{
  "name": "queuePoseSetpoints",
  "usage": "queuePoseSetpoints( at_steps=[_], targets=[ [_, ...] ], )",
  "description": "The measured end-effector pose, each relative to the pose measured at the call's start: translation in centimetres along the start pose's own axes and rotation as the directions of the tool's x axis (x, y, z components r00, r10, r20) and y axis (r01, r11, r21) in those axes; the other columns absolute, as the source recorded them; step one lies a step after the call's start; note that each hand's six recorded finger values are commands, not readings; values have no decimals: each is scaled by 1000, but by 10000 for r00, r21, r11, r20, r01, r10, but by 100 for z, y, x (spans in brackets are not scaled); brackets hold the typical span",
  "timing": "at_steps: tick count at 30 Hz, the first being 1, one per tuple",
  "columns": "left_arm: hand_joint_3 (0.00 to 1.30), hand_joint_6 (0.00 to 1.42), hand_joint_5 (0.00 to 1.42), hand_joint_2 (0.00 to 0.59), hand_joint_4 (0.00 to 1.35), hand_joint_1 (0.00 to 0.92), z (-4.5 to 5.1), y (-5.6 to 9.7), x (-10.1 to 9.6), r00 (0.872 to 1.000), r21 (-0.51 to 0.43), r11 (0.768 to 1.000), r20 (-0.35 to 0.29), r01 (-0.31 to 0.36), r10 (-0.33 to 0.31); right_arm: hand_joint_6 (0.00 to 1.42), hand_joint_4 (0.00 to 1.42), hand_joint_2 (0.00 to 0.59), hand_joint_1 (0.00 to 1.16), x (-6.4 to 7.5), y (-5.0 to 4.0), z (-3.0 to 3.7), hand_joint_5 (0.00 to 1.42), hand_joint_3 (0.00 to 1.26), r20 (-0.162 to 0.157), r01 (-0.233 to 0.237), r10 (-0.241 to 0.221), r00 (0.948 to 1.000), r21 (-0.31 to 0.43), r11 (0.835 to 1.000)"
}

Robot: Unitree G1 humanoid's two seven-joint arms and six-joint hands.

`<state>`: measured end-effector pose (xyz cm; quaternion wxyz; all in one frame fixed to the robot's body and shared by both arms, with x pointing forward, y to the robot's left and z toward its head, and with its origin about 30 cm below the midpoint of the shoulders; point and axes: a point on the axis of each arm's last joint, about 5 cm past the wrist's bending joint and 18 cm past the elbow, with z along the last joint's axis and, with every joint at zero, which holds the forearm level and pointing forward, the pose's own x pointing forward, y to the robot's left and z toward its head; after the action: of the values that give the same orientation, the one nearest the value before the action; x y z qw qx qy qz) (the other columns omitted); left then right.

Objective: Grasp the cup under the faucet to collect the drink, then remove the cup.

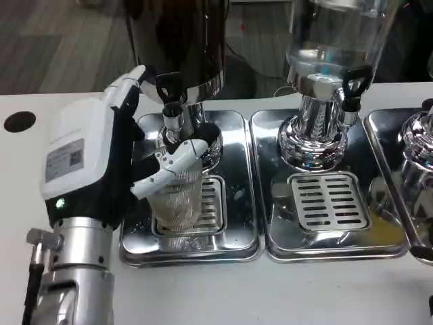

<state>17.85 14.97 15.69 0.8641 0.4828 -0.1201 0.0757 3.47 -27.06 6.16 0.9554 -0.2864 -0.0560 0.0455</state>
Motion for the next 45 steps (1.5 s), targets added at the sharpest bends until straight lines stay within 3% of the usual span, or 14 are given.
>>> queuePoseSetpoints(
  at_steps=[10, 24, 45],
  targets=[
    [186, 863, 644, 63, 116, 93, 68, 13, 78, 9989, -184, 9994, 355, 305, -298, 0, 76, 489, 449, -1, 1, -6, 72, 244, -33, 1, -1, 10000, 8, 10000],
    [405, 922, 730, 64, 375, 79, 108, 33, 94, 9987, -312, 9994, 479, 177, -162, 0, 76, 489, 449, 2, 5, -23, 72, 244, -100, 8, -7, 9999, 31, 10000],
    [422, 928, 729, 64, 392, 79, 110, 48, 6, 9981, -378, 9991, 591, 187, -165, 0, 76, 489, 450, 18, 31, -20, 72, 242, -35, -88, 89, 10000, 123, 9999]
  ],
)
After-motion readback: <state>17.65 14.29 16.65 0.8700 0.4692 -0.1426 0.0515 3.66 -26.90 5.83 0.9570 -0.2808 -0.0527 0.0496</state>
